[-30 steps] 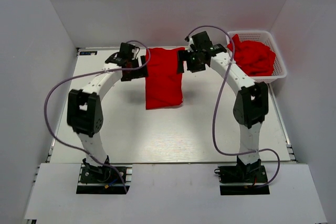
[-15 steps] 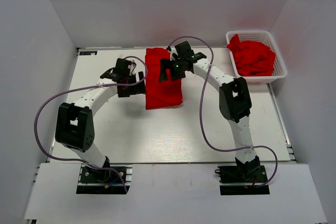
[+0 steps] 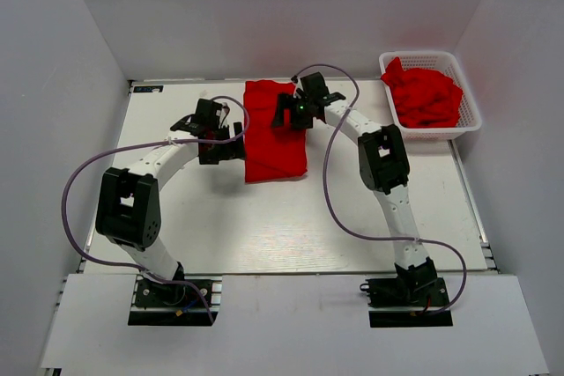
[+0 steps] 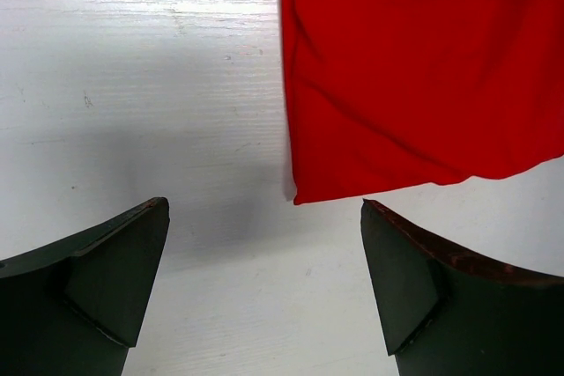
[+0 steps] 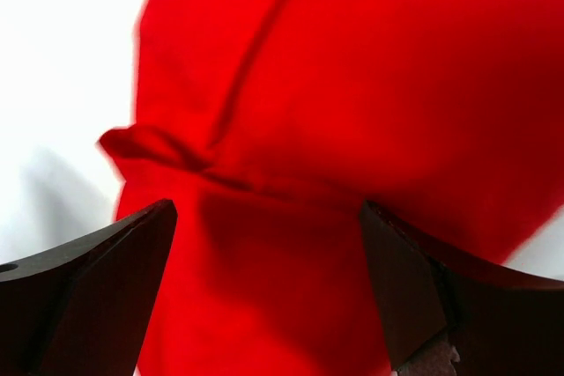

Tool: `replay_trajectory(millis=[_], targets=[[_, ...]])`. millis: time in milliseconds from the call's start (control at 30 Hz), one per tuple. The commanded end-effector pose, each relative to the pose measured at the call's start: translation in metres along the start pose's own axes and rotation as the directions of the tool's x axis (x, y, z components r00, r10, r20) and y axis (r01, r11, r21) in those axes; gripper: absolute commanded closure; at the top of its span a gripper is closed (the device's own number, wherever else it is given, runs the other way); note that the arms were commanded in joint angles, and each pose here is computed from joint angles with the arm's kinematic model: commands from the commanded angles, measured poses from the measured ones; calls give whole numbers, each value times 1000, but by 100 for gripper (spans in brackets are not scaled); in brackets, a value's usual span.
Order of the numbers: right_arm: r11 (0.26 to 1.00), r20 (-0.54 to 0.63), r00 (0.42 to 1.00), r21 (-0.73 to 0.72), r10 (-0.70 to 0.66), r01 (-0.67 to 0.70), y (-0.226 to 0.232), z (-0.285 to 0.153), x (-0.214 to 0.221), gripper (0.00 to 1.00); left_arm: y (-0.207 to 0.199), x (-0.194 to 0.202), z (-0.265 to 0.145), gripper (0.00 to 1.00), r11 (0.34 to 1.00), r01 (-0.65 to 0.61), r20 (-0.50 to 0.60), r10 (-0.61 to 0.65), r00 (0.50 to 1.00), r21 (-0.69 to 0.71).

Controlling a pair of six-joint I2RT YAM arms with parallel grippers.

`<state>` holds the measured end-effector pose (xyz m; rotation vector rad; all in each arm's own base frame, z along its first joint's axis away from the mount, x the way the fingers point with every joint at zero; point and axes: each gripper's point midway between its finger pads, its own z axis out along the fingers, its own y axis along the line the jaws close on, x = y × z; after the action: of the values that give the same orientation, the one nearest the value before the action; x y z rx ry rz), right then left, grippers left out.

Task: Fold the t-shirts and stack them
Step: Fold the folded rectangular tshirt in 1/3 of the way

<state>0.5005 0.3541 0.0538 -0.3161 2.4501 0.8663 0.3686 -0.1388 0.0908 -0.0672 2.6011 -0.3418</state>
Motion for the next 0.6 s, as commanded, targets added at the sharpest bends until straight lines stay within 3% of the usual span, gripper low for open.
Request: replay_trajectory(millis=[0, 167, 333, 567], targets=[[1000, 106, 994, 2, -4, 4, -6, -5, -40, 10, -5, -3, -9, 0, 999, -31, 11, 31, 999, 22], [995, 179, 979, -24, -95, 101, 24, -45, -75, 10, 0, 8, -7, 0, 999, -48, -18, 49, 999, 12], [985, 275, 947, 6, -165, 170, 57, -116, -96, 10, -8, 14, -5, 0, 997, -57, -17, 58, 998, 53], [978, 154, 983, 197, -100, 69, 20, -153, -16, 10, -12, 21, 8, 0, 993, -84, -33, 87, 996, 80]])
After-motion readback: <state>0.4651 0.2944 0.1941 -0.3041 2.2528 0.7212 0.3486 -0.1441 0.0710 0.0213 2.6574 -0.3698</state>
